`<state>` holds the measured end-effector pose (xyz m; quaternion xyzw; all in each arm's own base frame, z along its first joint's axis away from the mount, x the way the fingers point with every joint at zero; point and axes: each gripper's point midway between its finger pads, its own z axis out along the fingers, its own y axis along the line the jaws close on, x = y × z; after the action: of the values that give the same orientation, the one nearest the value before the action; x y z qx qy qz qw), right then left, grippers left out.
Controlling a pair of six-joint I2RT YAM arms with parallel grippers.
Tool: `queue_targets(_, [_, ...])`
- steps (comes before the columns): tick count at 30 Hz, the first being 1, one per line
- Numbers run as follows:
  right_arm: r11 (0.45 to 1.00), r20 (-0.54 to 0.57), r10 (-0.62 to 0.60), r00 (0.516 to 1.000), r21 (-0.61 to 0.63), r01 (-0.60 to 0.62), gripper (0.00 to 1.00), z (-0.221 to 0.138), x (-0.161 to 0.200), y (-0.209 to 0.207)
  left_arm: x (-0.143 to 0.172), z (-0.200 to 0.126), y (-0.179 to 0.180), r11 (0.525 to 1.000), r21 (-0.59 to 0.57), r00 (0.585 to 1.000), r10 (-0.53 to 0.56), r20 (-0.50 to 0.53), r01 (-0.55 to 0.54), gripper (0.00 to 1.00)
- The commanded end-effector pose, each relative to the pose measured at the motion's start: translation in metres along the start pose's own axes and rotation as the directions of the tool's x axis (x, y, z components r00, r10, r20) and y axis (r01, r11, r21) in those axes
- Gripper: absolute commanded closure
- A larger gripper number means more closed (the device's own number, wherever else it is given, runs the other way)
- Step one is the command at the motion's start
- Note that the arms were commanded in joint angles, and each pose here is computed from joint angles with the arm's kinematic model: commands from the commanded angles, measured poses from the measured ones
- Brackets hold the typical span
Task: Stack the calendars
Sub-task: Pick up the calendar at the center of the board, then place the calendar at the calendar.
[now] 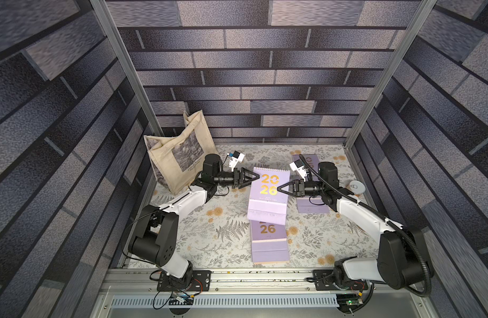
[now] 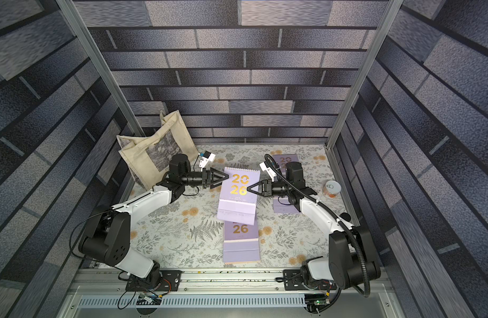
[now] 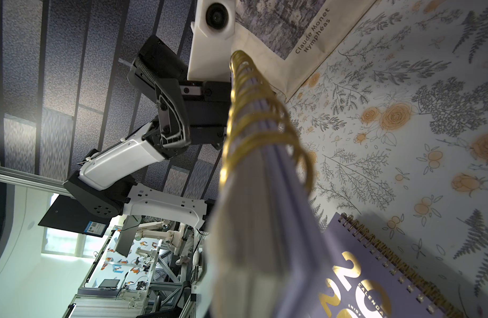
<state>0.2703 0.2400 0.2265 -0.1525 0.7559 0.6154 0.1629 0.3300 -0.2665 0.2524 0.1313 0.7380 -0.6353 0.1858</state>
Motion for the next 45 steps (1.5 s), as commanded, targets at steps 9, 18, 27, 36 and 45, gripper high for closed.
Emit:
queue_targets(9, [0.972, -0.106, 0.227, 0.968, 0.079, -0.220, 1.00, -0.006, 0.052, -0.012, -0.045, -0.083, 0.005, 0.985, -0.173, 0.986, 0.051, 0.159, -0.023, 0.16])
queue_targets(18, [0.942, -0.164, 0.316, 0.934, 0.169, -0.289, 1.00, -0.006, 0.100, -0.037, -0.040, -0.077, 0.003, 0.989, -0.144, 0.989, 0.041, 0.144, -0.020, 0.18])
queue_targets(27, [0.936, -0.204, 0.333, 0.921, 0.194, -0.295, 1.00, 0.008, 0.113, -0.050, -0.037, -0.073, 0.003, 0.991, -0.133, 0.990, 0.043, 0.136, -0.024, 0.19])
queue_targets(36, [0.930, -0.237, 0.352, 0.906, 0.199, -0.309, 1.00, 0.016, 0.121, -0.057, -0.040, -0.072, 0.002, 0.991, -0.127, 0.990, 0.048, 0.133, -0.031, 0.20])
queue_targets(45, [0.927, -0.270, 0.360, 0.893, 0.208, -0.311, 1.00, 0.024, 0.123, -0.064, -0.036, -0.073, 0.002, 0.991, -0.131, 0.989, 0.049, 0.136, -0.031, 0.21])
